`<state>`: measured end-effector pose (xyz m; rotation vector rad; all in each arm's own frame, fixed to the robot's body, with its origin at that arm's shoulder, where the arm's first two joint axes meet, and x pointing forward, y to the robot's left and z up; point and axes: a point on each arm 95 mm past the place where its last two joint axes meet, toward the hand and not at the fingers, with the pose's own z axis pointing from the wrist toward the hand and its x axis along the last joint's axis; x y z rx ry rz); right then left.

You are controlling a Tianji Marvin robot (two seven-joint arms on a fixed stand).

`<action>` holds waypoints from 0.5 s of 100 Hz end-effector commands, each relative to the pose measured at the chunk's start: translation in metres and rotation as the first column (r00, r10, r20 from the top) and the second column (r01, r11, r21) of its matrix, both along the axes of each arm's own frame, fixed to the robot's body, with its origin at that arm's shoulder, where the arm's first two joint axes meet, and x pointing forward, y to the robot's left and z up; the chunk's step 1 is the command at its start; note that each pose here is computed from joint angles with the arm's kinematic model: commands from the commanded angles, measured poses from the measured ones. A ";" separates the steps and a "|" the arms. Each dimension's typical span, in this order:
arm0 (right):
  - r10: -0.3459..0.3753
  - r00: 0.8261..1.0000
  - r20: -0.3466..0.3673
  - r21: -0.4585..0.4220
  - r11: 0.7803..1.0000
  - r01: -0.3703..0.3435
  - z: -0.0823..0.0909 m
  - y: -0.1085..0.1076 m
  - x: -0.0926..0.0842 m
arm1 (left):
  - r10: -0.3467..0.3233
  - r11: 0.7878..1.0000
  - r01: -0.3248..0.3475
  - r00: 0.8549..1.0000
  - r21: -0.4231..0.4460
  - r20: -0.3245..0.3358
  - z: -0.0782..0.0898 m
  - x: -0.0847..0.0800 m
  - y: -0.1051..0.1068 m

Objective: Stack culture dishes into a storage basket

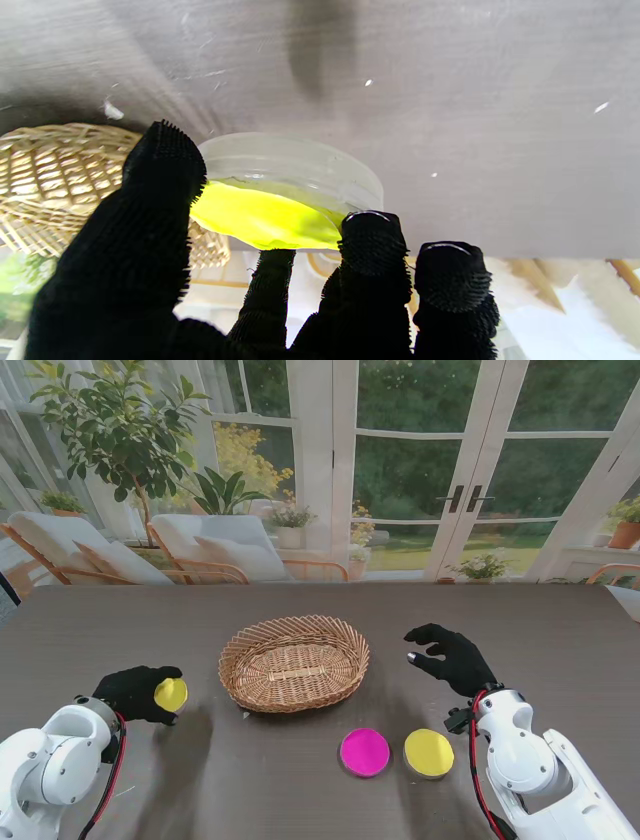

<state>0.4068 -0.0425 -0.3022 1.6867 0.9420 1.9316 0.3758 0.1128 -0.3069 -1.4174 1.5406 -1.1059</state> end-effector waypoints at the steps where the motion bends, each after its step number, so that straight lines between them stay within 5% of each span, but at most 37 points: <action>1: 0.013 1.000 -0.015 0.000 1.000 -0.013 -0.003 0.003 -0.001 | -0.029 1.000 0.029 1.000 -0.004 0.008 0.014 -0.002 -0.006; 25: 0.010 1.000 -0.014 -0.001 1.000 -0.010 -0.002 0.002 -0.001 | -0.131 0.991 0.133 0.990 -0.023 0.056 0.052 -0.011 -0.023; 50: 0.010 1.000 -0.009 0.004 1.000 -0.010 -0.001 0.001 -0.001 | -0.248 0.966 0.254 0.963 -0.047 0.107 0.073 -0.018 -0.051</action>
